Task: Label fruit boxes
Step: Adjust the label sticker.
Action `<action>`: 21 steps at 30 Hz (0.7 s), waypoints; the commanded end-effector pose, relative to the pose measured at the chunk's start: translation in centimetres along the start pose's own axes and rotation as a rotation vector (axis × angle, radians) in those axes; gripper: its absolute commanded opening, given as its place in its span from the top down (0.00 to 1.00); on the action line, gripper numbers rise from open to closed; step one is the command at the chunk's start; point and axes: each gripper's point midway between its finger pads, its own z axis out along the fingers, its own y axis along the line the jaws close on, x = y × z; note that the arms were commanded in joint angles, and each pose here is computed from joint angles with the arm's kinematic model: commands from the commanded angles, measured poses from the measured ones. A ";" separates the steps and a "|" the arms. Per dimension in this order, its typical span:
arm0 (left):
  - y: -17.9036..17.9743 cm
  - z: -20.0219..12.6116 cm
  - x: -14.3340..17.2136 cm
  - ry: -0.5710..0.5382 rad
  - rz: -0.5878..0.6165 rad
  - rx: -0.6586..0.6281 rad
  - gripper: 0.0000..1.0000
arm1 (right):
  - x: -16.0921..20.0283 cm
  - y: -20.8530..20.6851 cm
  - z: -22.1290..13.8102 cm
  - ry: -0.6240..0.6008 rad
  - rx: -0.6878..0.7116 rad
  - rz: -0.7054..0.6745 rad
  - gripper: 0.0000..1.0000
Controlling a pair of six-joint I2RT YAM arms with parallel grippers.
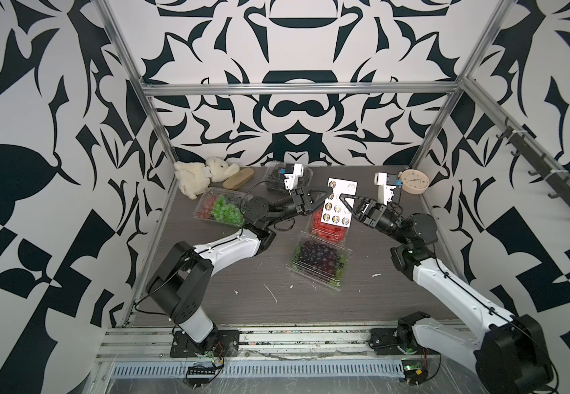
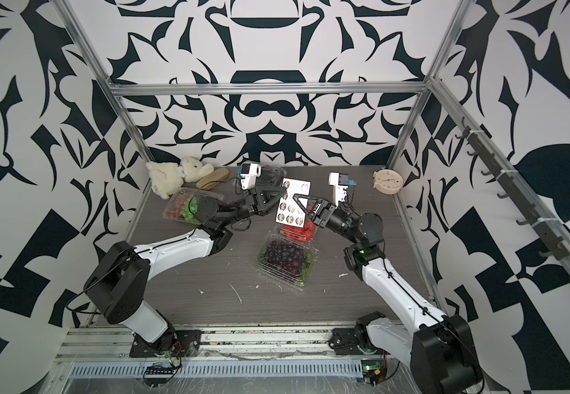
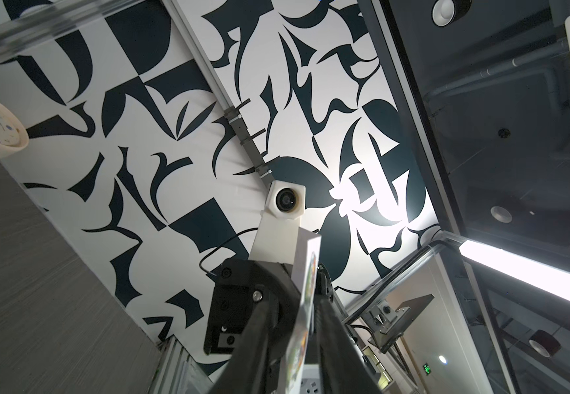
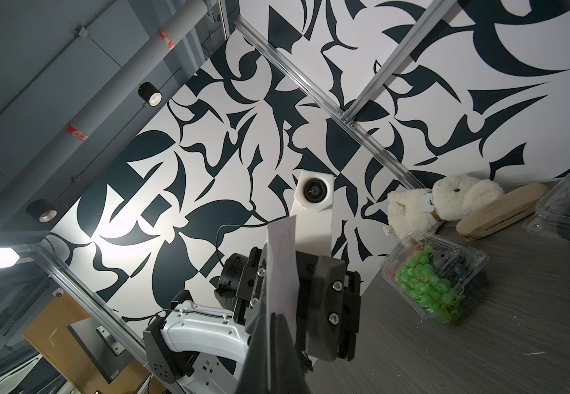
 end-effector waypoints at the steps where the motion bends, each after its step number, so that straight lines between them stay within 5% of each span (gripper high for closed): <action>1: -2.1 0.2 0.3 0.019 0.045 0.069 0.74 | -1.0 2.7 0.1 -0.022 -0.057 -0.088 1.00; 11: -2.1 0.4 1.2 0.044 0.052 0.060 0.81 | -1.2 2.6 0.1 -0.030 -0.050 -0.089 1.00; 21: -2.0 0.4 1.1 0.043 0.050 0.053 0.99 | -1.0 2.6 0.1 -0.019 -0.052 -0.089 0.99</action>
